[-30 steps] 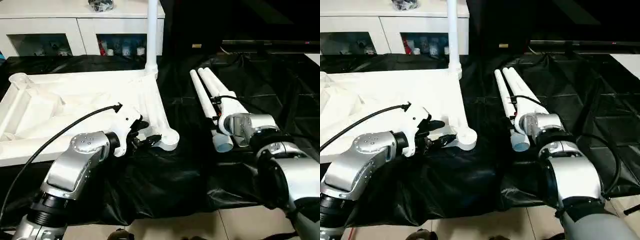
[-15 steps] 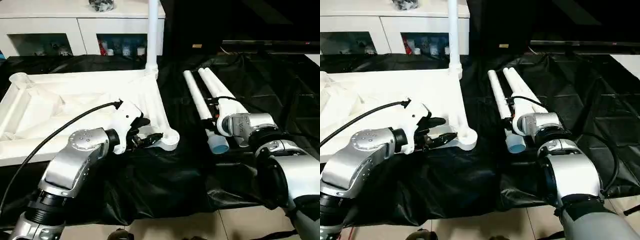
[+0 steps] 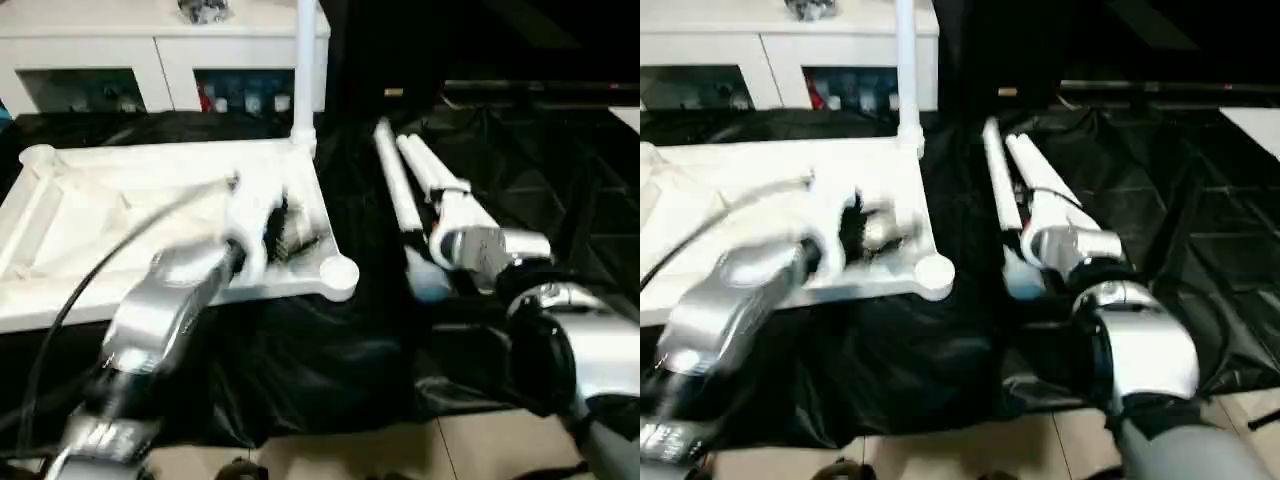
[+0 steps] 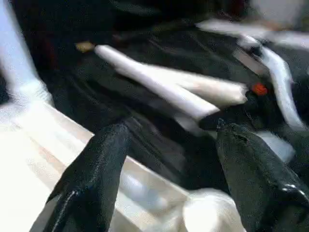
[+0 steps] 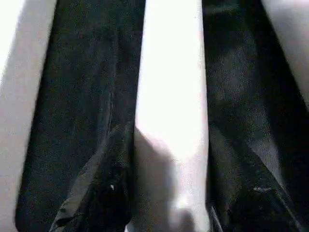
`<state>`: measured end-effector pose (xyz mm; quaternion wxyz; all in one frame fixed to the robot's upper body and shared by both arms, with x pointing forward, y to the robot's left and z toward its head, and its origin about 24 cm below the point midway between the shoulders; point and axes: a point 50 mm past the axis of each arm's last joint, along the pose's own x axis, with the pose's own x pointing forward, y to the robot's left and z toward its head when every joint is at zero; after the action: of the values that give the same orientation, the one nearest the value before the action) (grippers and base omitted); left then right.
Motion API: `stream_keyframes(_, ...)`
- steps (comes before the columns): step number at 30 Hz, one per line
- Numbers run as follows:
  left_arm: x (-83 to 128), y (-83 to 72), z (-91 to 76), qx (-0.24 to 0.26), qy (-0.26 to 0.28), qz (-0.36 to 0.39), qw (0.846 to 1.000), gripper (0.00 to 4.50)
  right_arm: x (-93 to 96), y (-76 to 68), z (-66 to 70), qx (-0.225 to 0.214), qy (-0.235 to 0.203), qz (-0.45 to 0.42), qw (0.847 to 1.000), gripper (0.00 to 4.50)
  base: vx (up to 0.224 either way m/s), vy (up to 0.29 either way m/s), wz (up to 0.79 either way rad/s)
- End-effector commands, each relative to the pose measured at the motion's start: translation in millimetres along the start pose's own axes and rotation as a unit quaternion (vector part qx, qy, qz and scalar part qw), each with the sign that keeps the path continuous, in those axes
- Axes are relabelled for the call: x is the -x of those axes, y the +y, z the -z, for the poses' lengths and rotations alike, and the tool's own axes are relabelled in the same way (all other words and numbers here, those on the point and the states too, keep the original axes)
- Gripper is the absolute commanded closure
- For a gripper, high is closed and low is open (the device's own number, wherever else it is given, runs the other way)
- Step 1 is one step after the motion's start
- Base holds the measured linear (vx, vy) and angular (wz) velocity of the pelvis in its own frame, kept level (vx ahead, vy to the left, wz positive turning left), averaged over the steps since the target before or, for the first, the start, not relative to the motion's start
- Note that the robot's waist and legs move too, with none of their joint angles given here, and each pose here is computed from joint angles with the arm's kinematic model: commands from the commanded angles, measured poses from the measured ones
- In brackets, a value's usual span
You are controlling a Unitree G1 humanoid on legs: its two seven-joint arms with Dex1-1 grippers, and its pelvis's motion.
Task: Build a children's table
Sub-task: Pick table leg
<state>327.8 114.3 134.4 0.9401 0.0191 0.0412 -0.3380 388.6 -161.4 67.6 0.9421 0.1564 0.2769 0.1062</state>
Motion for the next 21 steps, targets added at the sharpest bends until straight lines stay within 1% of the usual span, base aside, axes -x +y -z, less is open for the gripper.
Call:
stream_keyframes(1,-11,1.1,-14.9,0.033,-0.035,-0.010,0.999,1.20,5.7,19.7,-25.9,0.004,-0.121,-0.083,0.989,2.66,0.000,0.000,0.00)
stream_keyframes(2,-12,0.7,-15.9,0.038,-0.037,-0.010,0.999,1.20,6.6,21.2,-27.1,0.006,-0.131,-0.090,0.987,2.66,0.000,0.000,0.00)
stream_keyframes(3,-21,-2.0,-18.5,0.081,-0.038,0.000,0.996,1.03,16.6,37.5,-30.9,0.014,-0.191,-0.167,0.967,2.66,0.000,0.000,0.00)
stream_keyframes(4,-24,-2.7,-19.0,0.098,-0.037,0.003,0.994,0.92,20.8,42.6,-30.3,0.023,-0.205,-0.191,0.960,2.66,0.000,0.000,0.00)
stream_keyframes(5,-30,-4.8,-19.8,0.130,-0.035,0.012,0.991,0.85,30.3,53.3,-28.4,0.041,-0.231,-0.237,0.943,2.66,0.000,0.000,0.00)
stream_keyframes(6,-38,-10.4,-23.0,0.174,-0.040,0.041,0.983,0.82,43.1,65.7,-21.7,0.065,-0.250,-0.289,0.922,2.66,0.000,0.000,0.00)
stream_keyframes(7,-43,-14.6,-25.7,0.200,-0.044,0.061,0.977,0.82,51.3,73.0,-16.6,0.079,-0.257,-0.319,0.909,2.66,0.000,0.000,0.00)
stream_keyframes(8,-47,-19.1,-30.0,0.227,-0.054,0.084,0.969,0.73,57.6,76.8,-10.9,0.083,-0.257,-0.342,0.900,2.66,0.000,0.000,0.00)
stream_keyframes(9,-47,-19.1,-30.0,0.227,-0.054,0.084,0.969,0.59,57.6,76.8,-10.9,0.083,-0.257,-0.342,0.900,2.66,0.000,0.000,0.00)
stream_keyframes(10,-48,-21.5,-32.3,0.240,-0.059,0.096,0.964,0.48,60.3,77.9,-8.3,0.082,-0.257,-0.352,0.896,2.66,0.000,0.000,0.00)
stream_keyframes(11,-49,-22.2,-33.7,0.250,-0.062,0.100,0.961,0.43,61.4,78.9,-5.9,0.084,-0.254,-0.358,0.894,2.66,0.000,0.000,0.00)
stream_keyframes(12,-50,-23.1,-35.9,0.269,-0.070,0.105,0.955,0.39,62.8,80.9,-0.9,0.086,-0.246,-0.370,0.891,2.66,0.000,0.000,0.00)
stream_keyframes(13,-50,-23.1,-35.9,0.269,-0.070,0.105,0.955,0.39,62.8,80.9,-0.9,0.086,-0.246,-0.370,0.891,2.66,0.000,0.000,0.00)
stream_keyframes(15,-52,-23.2,-41.1,0.304,-0.082,0.104,0.943,0.14,65.2,90.4,6.1,0.109,-0.231,-0.397,0.882,2.66,0.000,0.000,0.00)
stream_keyframes(16,-53,-23.1,-41.5,0.308,-0.083,0.104,0.942,0.02,65.5,91.6,6.8,0.112,-0.229,-0.400,0.881,2.66,0.000,0.000,0.00)
stream_keyframes(17,-54,-22.4,-42.3,0.316,-0.086,0.100,0.939,0.02,65.7,94.7,9.2,0.125,-0.223,-0.404,0.879,2.66,0.000,0.000,0.00)
stream_keyframes(18,-54,-20.6,-42.7,0.321,-0.091,0.092,0.938,0.00,63.5,96.7,12.4,0.148,-0.214,-0.395,0.881,2.66,0.000,0.000,0.00)
stream_keyframes(19,-55,-20.0,-42.8,0.323,-0.093,0.090,0.938,0.00,62.8,97.1,13.5,0.156,-0.211,-0.392,0.882,2.66,0.000,0.000,0.00)
stream_keyframes(20,-54,-17.3,-42.6,0.328,-0.094,0.077,0.937,0.00,58.1,96.3,14.2,0.178,-0.205,-0.365,0.891,2.66,0.000,0.000,0.00)
stream_keyframes(21,-53,-11.9,-42.0,0.328,-0.094,0.049,0.939,0.23,51.6,94.6,11.3,0.189,-0.203,-0.326,0.904,2.66,0.000,0.000,0.00)
